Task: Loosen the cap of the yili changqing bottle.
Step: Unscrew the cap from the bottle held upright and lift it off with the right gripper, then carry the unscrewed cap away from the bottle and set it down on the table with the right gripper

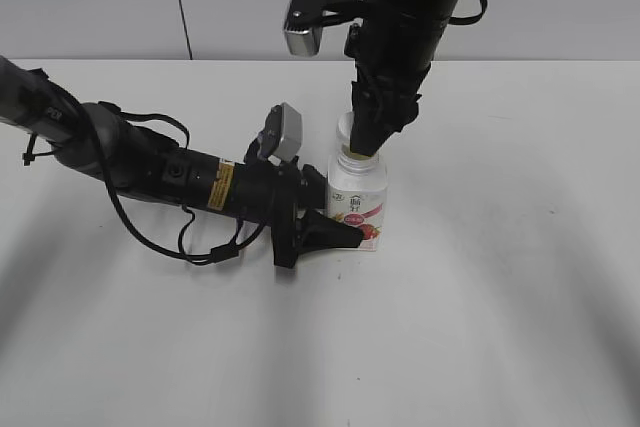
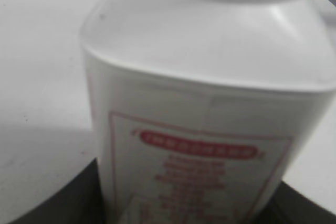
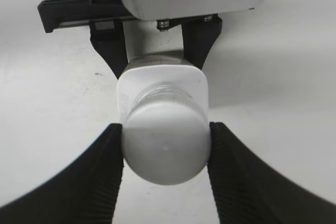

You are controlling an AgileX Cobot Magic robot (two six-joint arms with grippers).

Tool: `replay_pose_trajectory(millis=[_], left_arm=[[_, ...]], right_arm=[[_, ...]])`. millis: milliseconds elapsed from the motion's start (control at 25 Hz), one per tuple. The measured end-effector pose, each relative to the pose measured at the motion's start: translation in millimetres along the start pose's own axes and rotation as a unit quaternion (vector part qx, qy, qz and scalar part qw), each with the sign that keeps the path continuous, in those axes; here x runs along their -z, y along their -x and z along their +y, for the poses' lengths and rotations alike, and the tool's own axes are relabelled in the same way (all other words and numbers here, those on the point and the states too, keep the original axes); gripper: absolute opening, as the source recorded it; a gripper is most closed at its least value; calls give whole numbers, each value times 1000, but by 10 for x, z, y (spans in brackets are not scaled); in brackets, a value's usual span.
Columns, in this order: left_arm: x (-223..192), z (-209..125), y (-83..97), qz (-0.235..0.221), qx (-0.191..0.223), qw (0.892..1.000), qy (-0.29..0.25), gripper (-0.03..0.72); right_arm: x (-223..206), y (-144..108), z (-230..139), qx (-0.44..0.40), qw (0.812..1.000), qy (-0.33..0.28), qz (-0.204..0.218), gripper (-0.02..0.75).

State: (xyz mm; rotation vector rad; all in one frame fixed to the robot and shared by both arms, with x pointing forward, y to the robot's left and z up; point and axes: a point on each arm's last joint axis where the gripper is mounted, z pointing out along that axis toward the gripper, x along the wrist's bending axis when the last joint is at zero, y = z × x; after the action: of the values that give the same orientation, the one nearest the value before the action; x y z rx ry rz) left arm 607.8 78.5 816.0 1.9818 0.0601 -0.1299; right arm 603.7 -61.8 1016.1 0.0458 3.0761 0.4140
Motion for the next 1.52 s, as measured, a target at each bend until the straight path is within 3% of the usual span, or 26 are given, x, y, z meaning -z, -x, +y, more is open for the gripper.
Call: replay_pose_trajectory(millis=[240, 400, 520, 800, 1160, 1360, 1520], left_arm=[[0, 1, 1, 0, 0, 1000, 0, 394], [0, 3, 5, -3, 0, 1000, 2, 394], [0, 2, 7, -4, 0, 1000, 1, 394], [0, 4, 8, -4, 0, 1000, 2, 394], [0, 4, 8, -4, 0, 1000, 2, 394], [0, 4, 9, -5, 0, 1000, 2, 394], [0, 4, 9, -5, 0, 1000, 2, 394]], right_arm=[[161, -6, -29, -105, 994, -11, -30, 393], [217, 101, -194, -221, 974, -11, -41, 393], [284, 253, -454, -330, 943, -7, -51, 393], [329, 578, -1288, -525, 846, 8, -93, 393], [-172, 394, -2153, -647, 760, -14, -64, 393], [-368, 210, -2565, -689, 721, -17, -70, 391], [-464, 101, -2704, -697, 713, -27, -74, 391]])
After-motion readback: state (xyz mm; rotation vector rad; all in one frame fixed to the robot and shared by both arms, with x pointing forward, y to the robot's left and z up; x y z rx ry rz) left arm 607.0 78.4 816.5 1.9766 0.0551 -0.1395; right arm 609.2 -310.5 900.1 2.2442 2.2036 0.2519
